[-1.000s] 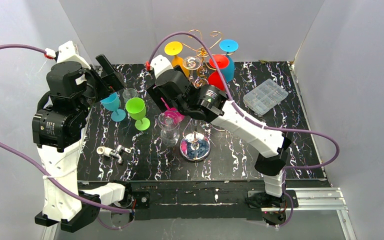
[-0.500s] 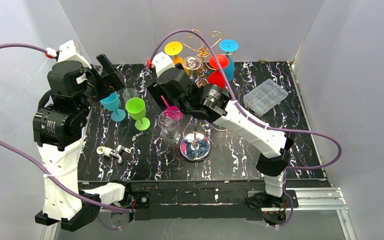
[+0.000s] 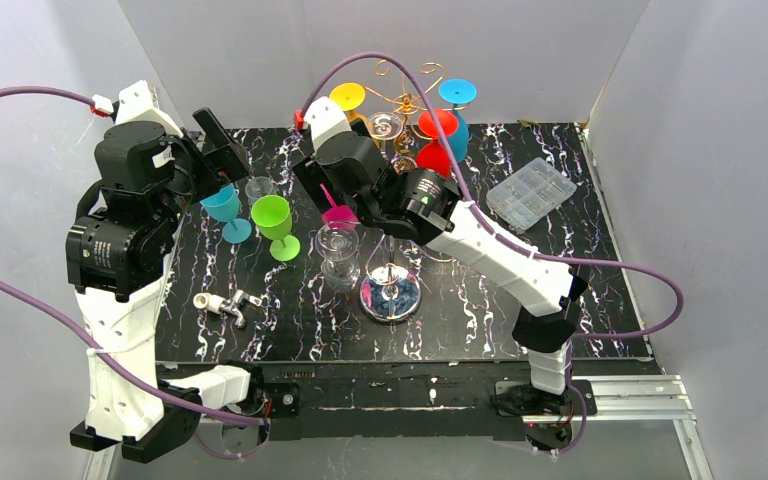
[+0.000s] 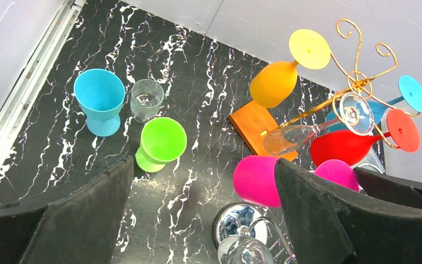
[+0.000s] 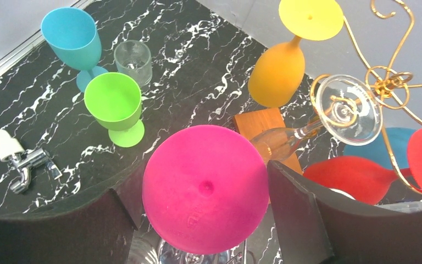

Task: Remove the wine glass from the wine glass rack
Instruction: Pick up the wine glass from the wine rack.

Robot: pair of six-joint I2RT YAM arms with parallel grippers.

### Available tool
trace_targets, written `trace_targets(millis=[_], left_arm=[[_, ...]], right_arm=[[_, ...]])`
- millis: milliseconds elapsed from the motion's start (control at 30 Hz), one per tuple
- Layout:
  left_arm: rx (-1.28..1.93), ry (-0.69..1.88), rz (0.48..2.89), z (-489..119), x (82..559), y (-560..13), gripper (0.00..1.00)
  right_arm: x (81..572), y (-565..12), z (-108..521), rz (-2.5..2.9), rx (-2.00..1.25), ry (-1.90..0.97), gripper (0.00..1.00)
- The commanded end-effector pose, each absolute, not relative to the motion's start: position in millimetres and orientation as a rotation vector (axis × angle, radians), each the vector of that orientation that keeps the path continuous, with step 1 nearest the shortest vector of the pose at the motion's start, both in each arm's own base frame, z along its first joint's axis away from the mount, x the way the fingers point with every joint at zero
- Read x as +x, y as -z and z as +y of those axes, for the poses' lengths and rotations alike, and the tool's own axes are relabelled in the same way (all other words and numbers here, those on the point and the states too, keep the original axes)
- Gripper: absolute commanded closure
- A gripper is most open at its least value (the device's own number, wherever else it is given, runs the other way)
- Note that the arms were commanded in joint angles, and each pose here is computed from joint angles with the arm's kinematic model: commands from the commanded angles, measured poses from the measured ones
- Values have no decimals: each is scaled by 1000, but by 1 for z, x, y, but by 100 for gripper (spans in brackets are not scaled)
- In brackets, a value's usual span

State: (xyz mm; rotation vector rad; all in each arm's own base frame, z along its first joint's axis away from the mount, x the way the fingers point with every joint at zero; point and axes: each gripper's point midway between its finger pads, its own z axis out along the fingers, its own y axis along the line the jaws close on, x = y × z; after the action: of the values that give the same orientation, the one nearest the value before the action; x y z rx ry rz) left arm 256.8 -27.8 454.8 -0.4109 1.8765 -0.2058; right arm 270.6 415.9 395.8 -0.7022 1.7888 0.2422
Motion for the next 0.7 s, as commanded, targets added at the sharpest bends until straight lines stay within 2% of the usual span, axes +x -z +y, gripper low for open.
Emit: trace_targets(millis=[0, 300, 667], left_arm=[[-405, 186, 1859, -24, 257, -459, 1], [-396, 188, 1869, -26, 258, -456, 1], [-388, 208, 1881, -30, 261, -453, 1]], right_arm=[[281, -436, 406, 1698, -585, -242, 36], [290, -435, 397, 1699, -548, -177, 36], [278, -435, 384, 1737, -555, -216, 38]])
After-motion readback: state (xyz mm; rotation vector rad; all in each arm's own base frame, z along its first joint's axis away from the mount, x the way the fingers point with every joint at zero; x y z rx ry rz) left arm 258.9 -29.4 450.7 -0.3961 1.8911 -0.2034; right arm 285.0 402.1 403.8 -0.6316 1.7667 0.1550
